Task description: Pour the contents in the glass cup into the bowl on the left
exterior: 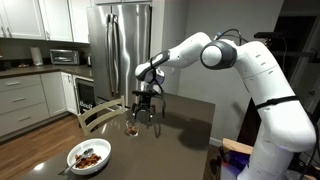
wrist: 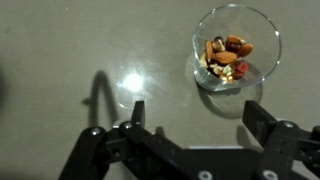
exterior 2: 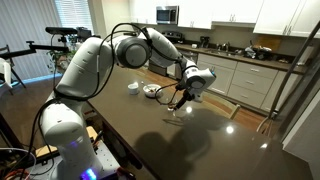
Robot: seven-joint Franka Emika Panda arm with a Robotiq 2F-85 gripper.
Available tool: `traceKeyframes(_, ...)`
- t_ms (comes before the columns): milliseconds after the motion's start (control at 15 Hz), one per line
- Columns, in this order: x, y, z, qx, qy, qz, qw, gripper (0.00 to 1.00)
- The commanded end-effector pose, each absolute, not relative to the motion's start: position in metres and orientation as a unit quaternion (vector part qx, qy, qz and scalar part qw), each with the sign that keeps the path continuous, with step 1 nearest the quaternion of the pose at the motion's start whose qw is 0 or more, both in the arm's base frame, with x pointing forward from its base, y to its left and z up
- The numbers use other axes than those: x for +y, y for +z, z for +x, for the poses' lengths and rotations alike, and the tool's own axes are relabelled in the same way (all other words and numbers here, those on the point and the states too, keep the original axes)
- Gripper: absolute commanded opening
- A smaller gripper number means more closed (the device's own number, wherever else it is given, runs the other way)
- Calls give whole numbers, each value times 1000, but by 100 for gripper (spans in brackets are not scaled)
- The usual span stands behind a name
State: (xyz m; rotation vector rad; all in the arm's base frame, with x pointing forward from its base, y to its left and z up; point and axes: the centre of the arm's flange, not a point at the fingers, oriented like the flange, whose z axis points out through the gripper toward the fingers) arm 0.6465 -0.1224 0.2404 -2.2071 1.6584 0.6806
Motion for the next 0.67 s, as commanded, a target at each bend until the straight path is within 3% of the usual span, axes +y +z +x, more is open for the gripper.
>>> traceKeyframes(0, -116, 234, 649, 578, 239, -766, 148, 100)
traceKeyframes(600, -130, 225, 655, 624, 200, -736, 170, 100)
